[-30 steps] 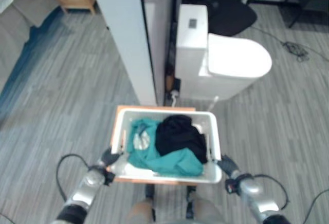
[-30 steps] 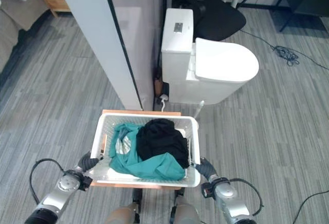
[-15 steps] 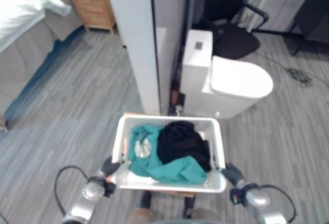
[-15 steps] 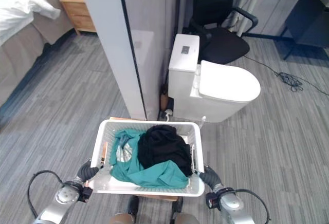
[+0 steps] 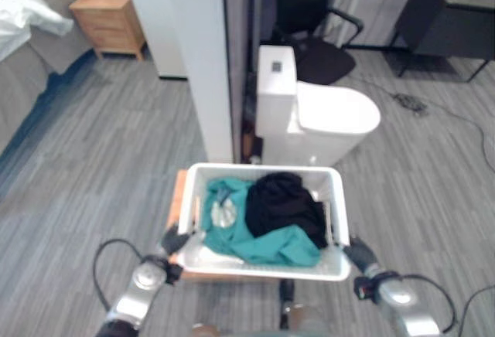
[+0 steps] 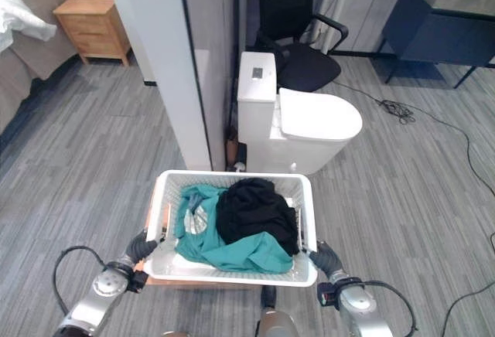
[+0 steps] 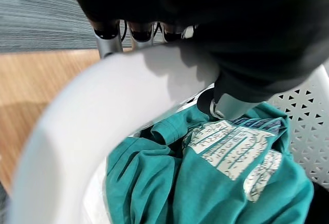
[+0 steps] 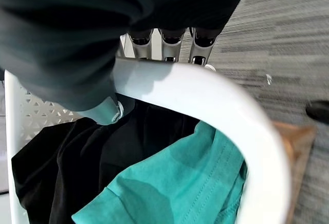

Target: Grab the laundry basket,head to the washer,open it,put in the laundry and shut it.

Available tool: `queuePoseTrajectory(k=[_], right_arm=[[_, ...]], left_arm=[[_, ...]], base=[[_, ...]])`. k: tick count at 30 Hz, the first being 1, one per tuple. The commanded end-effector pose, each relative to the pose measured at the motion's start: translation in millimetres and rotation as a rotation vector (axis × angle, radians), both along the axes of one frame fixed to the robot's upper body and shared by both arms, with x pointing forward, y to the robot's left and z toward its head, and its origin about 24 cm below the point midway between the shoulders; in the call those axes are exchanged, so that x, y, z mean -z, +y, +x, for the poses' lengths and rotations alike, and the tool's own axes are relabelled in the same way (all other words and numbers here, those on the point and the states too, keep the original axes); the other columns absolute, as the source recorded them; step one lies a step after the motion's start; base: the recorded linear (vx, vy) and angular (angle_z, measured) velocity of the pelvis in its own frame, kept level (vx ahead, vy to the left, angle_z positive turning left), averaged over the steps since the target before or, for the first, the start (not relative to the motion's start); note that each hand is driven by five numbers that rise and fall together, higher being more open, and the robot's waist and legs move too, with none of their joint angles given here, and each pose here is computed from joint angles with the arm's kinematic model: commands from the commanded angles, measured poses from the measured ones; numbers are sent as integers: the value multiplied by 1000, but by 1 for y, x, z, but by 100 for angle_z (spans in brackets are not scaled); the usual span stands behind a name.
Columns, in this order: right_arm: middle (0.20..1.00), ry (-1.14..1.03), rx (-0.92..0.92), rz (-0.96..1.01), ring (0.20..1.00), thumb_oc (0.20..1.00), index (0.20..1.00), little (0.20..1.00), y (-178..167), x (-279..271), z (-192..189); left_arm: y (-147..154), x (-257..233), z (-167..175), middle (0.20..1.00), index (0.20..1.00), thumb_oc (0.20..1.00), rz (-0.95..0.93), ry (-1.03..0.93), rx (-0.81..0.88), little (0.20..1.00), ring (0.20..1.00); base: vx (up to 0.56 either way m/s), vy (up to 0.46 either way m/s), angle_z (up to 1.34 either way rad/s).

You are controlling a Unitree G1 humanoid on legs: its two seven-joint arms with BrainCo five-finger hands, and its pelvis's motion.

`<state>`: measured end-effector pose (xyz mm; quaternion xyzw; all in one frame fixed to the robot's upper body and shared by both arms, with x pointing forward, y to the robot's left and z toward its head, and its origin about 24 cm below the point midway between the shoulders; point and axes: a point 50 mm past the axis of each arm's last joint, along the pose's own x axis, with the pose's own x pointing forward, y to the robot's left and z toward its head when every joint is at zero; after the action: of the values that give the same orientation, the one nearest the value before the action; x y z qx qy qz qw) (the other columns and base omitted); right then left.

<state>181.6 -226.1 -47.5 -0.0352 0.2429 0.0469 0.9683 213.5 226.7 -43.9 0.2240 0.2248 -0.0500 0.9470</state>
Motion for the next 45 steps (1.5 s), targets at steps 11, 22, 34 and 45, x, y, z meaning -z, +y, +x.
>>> queuePoseTrajectory(k=[11,22,34,45], right_arm=[[200,-174,-28,72,200,200,200,200,5,-29,34],[200,-154,-41,52,200,200,200,200,6,-24,28],[200,-94,18,28,200,200,200,200,-19,-19,-6],[200,-131,51,134,200,200,200,200,-13,-29,-13]], left_arm=[[53,-48,6,200,200,200,27,-200,-109,200,200],[56,-40,-14,200,200,200,-60,-166,-162,200,200],[36,-27,-15,200,200,200,-122,-114,-95,200,200],[11,-59,27,200,200,200,-97,-230,64,200,200]], base=[[-233,210,-49],[-88,-46,-105],[-48,-189,-45],[-7,-215,6]])
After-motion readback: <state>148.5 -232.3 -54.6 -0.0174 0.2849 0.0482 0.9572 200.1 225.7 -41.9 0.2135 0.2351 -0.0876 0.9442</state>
